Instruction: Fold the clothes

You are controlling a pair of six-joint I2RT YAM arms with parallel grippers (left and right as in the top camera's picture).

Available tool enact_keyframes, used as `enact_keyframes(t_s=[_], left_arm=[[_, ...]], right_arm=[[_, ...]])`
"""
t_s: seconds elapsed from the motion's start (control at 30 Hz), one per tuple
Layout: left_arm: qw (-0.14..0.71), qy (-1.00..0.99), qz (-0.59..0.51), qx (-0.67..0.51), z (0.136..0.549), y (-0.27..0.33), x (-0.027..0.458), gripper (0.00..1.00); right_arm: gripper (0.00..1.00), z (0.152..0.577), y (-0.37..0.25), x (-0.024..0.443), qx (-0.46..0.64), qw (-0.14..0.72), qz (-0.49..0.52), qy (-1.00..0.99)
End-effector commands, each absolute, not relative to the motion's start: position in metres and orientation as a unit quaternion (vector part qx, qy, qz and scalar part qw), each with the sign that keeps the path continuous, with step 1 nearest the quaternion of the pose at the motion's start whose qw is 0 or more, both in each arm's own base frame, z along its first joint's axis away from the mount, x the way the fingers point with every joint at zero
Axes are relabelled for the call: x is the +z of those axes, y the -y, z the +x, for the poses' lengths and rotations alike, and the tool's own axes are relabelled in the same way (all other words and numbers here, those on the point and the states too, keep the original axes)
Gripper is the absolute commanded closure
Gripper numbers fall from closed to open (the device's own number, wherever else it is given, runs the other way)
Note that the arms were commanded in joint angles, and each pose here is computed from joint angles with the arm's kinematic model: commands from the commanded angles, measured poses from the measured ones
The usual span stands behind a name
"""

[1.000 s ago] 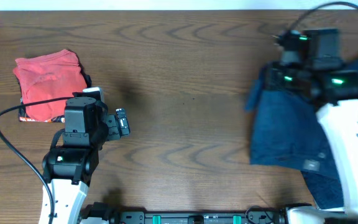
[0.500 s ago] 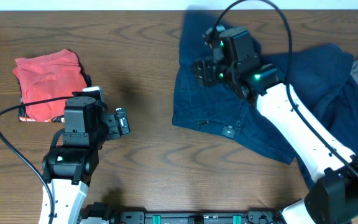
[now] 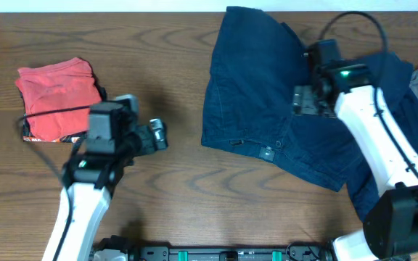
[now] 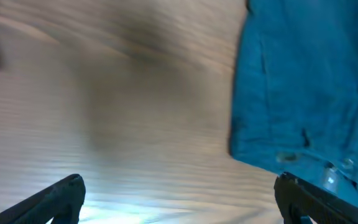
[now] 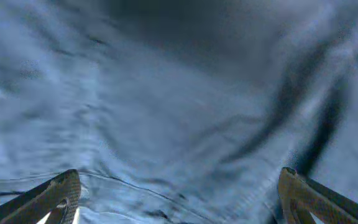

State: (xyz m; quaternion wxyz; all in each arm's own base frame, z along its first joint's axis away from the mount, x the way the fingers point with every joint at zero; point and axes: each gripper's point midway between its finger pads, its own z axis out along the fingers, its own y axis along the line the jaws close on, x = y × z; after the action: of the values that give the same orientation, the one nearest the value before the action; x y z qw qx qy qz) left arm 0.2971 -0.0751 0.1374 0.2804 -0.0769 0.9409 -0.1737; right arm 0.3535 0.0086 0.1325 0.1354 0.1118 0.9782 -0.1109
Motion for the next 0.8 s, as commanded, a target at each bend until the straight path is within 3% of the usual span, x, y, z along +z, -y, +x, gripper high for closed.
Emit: enact_keyframes(t_s=[0.0, 0.27, 0.57, 0.67, 0.73, 0.77], left_arm=[[0.233, -0.943, -0.068, -0.229, 0.3, 0.109, 0.123, 0.02], [0.16, -0.951, -0.07, -0.256, 0.313, 0.165, 0.062, 0.02], [0.156, -0.943, -0.054, -0.288, 0.326, 0.22, 0.023, 0.04], [0.152, -0.943, -0.045, -0.294, 0.322, 0.235, 0.017, 0.25], [0.153, -0.942, -0.036, -0.297, 0.32, 0.241, 0.017, 0.5], [0.156, -0.941, -0.035, -0.297, 0.321, 0.242, 0.017, 0.72]], right_arm=[[0.01, 0.345, 0.009, 0.14, -0.107, 0.129, 0.151, -0.974], [0.01, 0.327, 0.039, 0.138, -0.119, 0.093, 0.189, -0.97], [0.01, 0.325, 0.042, 0.138, -0.12, 0.087, 0.193, -0.97], [0.01, 0.325, 0.042, 0.138, -0.12, 0.087, 0.193, -0.97], [0.01, 0.325, 0.042, 0.138, -0.121, 0.087, 0.193, -0.97], [0.01, 0.325, 0.042, 0.138, -0.12, 0.087, 0.193, -0.97]])
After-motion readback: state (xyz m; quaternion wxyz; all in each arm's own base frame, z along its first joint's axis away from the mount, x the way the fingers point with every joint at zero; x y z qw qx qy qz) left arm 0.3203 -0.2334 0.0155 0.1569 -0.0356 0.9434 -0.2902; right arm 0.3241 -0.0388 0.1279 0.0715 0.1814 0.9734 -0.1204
